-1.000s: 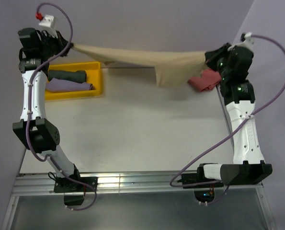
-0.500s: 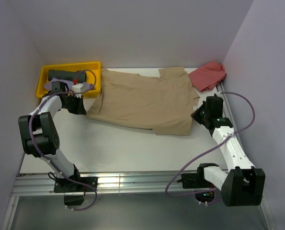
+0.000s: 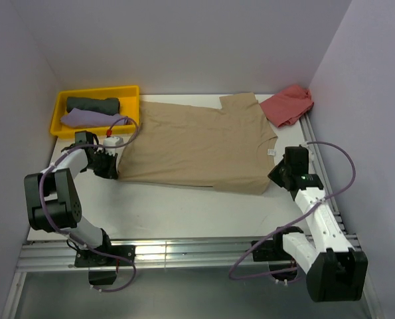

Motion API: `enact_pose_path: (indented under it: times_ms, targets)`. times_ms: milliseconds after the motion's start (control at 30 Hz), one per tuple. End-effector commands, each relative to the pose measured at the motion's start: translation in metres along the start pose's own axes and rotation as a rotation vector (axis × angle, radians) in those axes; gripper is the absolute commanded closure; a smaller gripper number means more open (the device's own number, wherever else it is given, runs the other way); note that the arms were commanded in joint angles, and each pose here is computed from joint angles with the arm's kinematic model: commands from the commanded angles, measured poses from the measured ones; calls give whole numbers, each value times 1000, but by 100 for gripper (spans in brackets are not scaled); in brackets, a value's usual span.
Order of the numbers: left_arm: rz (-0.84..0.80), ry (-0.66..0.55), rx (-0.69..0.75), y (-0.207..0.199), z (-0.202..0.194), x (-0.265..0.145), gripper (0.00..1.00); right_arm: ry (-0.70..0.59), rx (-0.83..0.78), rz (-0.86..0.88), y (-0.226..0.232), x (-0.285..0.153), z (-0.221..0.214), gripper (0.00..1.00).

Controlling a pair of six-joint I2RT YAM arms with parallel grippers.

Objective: Roll the t-shirts
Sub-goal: Flatten the tshirt

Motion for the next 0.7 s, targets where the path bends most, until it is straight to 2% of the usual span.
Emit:
enact_pose_path:
  times_ms: [0,200,367,567,600,667]
  targets:
    - [60,22,60,-6,-13,-12,100,-64,0,7,-6,-17,6,100]
    - [45,60,57,-16,-27,-12,100,-85,4,-8,-1,-27,14,100]
    - [56,67,38,-10,-23,-11,100,-21,-15,-45,1,-6,9,100]
    - [51,45,21,1,-5,-11,100,-3,-21,-74,15,27,17,100]
    - [49,44,21,3,-1,-9,100,9,-26,-90,16,36,17,99]
    - [40,46,16,4,2,-7,100,15,-38,-80,25,41,22,84]
Point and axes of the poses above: each gripper's point midway between its finger pads, its own x axis out along the fingers, its own y axis along the line the jaws close on, z = x × y, the point moved 6 cm from there along -x, back along the fingers, and after that the axes turned 15 degrees about x, right-handed, at the moved point
